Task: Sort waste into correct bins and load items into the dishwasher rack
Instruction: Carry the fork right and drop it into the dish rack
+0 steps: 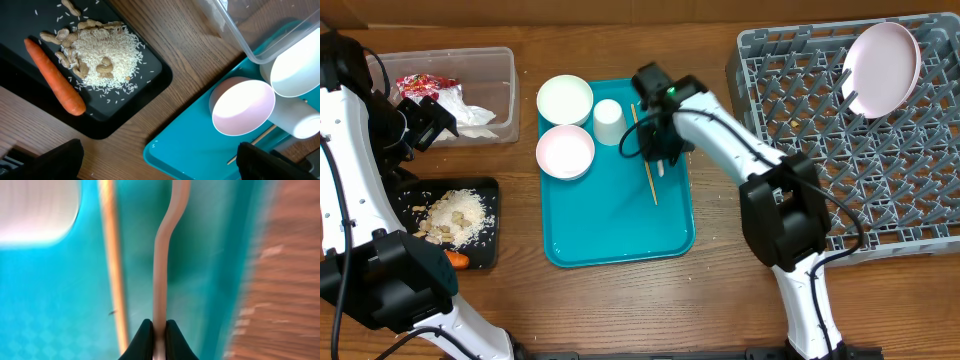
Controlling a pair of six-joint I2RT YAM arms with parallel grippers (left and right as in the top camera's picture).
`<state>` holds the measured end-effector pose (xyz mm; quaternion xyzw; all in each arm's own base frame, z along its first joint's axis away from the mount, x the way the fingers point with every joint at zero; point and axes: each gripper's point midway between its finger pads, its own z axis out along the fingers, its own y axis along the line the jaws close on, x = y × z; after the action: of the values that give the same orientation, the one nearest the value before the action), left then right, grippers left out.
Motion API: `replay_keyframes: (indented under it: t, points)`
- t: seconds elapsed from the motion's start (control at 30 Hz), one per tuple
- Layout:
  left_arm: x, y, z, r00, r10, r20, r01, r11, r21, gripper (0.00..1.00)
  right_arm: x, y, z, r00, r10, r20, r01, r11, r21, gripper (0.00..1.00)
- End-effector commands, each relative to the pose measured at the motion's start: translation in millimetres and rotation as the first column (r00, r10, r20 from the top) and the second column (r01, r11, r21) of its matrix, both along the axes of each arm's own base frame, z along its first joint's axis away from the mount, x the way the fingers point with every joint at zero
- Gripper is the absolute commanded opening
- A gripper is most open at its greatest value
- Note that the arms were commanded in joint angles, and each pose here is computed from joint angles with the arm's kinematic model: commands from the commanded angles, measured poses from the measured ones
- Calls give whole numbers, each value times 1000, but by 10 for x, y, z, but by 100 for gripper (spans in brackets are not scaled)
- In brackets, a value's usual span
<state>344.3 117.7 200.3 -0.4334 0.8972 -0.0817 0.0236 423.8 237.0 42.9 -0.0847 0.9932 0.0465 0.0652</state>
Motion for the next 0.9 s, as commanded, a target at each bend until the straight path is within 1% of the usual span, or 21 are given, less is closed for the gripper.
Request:
replay_keyframes:
  t: [0.0, 0.13, 0.17, 0.23, 0.27, 0.33, 0.47, 0.57, 0.6, 0.7, 0.73, 0.77, 0.83, 0.87]
  points:
    - [-20, -44, 82, 1000, 6, 19, -6, 1000, 3, 100, 434, -466, 853, 976, -105, 193, 102, 994, 24, 4]
    - [-20, -44, 82, 1000, 6, 19, -6, 1000, 3, 100, 693, -1011, 1441, 937, -180, 299, 167, 984, 69, 4]
    - [-20, -44, 82, 1000, 6, 19, -6, 1000, 3, 100, 761, -1222, 1585, 926, -183, 331, 171, 983, 65, 4]
    - [-20, -45, 82, 1000, 6, 19, -6, 1000, 3, 100, 828, -1490, 1680, 920, -153, 361, 150, 988, 37, 4]
    - [-20, -44, 82, 1000, 6, 19, -6, 1000, 3, 100, 845, -1651, 1681, 924, -110, 366, 115, 993, 6, 4]
    - [-19, -44, 82, 1000, 6, 20, -6, 1000, 3, 100, 839, -1851, 1632, 934, -80, 349, 94, 995, -23, 4]
    - [-20, -44, 82, 1000, 6, 19, -6, 1000, 3, 100, 833, -2028, 1501, 947, -100, 305, 100, 995, 17, 4]
    - [-19, -44, 82, 1000, 6, 20, -6, 1000, 3, 100, 833, -2085, 1290, 959, -97, 266, 94, 995, 24, 5]
    - [-20, -45, 82, 1000, 6, 19, -6, 1000, 3, 100, 831, -2086, 1254, 960, -97, 262, 94, 995, 24, 9]
    - [-20, -45, 82, 1000, 6, 19, -6, 1000, 3, 100, 803, -2086, 1136, 966, -98, 240, 95, 995, 22, 15]
    - [-20, -45, 82, 1000, 6, 19, -6, 1000, 3, 100, 787, -2081, 1107, 968, -97, 231, 94, 995, 21, 28]
    - [-20, -44, 82, 1000, 6, 19, -6, 1000, 3, 100, 768, -2082, 1079, 970, -98, 222, 96, 995, 20, 36]
    - [-20, -44, 82, 1000, 6, 19, -6, 1000, 3, 100, 733, -2082, 1064, 973, -105, 206, 103, 995, 21, 48]
    - [-20, -44, 82, 1000, 6, 19, -6, 1000, 3, 100, 718, -2075, 1059, 974, -108, 199, 105, 994, 25, 50]
